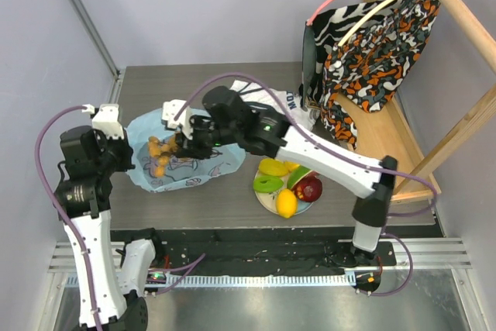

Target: Take the fake fruits out of the plastic bag

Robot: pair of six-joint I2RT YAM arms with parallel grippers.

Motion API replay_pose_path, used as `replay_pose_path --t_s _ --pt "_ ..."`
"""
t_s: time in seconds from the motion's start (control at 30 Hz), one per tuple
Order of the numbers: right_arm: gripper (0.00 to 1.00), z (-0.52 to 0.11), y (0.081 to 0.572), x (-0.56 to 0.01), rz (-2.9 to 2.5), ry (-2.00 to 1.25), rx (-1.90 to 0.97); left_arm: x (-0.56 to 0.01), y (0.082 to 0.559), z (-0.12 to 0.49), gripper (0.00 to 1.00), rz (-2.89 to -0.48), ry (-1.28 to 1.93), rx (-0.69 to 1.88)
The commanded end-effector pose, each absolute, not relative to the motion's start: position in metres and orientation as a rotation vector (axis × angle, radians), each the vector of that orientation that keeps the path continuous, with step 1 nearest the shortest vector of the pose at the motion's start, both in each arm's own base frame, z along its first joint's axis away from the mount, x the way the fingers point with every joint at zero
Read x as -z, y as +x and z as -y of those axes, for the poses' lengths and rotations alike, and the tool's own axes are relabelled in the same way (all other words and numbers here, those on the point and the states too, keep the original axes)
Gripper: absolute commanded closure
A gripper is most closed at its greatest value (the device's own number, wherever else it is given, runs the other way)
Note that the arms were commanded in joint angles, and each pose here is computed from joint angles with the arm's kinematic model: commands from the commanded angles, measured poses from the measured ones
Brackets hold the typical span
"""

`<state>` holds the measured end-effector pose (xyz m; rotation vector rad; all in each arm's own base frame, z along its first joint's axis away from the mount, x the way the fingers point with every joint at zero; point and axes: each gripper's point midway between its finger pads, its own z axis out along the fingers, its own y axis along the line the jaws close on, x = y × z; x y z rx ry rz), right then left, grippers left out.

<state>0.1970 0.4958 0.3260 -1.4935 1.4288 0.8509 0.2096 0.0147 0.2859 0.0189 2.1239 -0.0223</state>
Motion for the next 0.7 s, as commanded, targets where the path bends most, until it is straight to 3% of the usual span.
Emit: replay_pose_path --t_s 0.0,0.2,0.33,0.67 --pt "0.91 -0.443 0.186 -0.337 -1.399 -1.552 -0.797 -0.301 0.235 -0.026 1.00 -2.045 -0.031 -0.014" --pt "0.89 -0.341 0.177 -0.308 -1.432 -1.711 -0.568 -0.293 0.246 -0.026 1.00 -2.059 -0.041 0.009" --pt "0.89 -0.284 0.187 -0.253 -1.576 -1.776 -0.399 -0.291 0.250 -0.024 1.00 -2.062 -0.049 0.033" --pt "0.90 -0.228 0.202 -0.172 -1.741 -1.851 -0.247 -0.291 0.258 -0.026 1.00 -2.075 -0.056 0.037"
